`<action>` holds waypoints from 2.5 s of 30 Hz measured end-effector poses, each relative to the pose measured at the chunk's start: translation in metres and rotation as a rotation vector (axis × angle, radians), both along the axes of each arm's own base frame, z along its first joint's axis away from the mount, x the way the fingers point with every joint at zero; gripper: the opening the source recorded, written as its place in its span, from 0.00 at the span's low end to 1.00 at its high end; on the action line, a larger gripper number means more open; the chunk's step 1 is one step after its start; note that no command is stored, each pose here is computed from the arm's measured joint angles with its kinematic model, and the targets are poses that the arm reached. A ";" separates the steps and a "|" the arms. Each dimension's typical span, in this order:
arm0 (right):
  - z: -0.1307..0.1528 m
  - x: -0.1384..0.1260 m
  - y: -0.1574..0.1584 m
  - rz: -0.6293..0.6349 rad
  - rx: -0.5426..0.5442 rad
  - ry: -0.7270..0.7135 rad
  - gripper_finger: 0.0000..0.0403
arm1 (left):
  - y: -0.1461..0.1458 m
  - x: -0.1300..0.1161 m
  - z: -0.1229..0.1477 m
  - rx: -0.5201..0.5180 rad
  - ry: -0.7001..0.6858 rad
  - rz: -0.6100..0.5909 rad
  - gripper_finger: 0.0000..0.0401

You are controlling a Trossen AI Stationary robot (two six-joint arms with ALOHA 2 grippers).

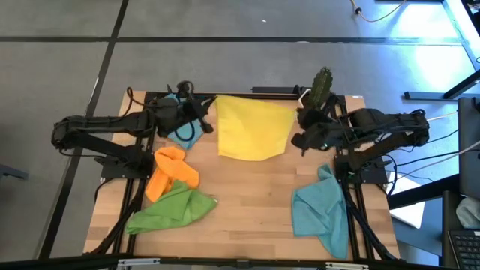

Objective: Roll microfiber towels into tight, uniform cylinder then place into a basket
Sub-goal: Roll the yellow towel

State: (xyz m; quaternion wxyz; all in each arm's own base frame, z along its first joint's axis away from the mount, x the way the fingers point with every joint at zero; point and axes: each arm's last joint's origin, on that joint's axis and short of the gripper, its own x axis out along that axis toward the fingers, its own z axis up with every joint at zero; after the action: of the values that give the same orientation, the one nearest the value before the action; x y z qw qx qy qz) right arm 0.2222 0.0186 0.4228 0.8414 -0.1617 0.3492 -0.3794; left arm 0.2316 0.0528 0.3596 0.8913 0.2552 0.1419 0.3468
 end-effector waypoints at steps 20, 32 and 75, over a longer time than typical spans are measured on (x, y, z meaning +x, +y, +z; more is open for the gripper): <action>0.005 0.007 -0.064 -0.118 0.015 0.025 0.00 | 0.055 -0.016 0.000 -0.012 -0.019 0.149 0.00; 0.008 0.018 0.006 0.253 0.206 -0.099 0.00 | -0.007 -0.001 -0.008 -0.120 0.031 -0.140 0.00; -0.019 -0.009 0.189 0.853 0.420 -0.084 0.00 | -0.004 0.108 -0.203 -0.486 0.590 -0.164 0.00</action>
State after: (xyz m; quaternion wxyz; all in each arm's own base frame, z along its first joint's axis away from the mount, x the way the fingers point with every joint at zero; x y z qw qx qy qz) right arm 0.2134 0.2073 0.4041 0.9500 -0.1016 0.2864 0.0722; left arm 0.3399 0.0484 0.1569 0.8716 0.1360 0.4490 0.1425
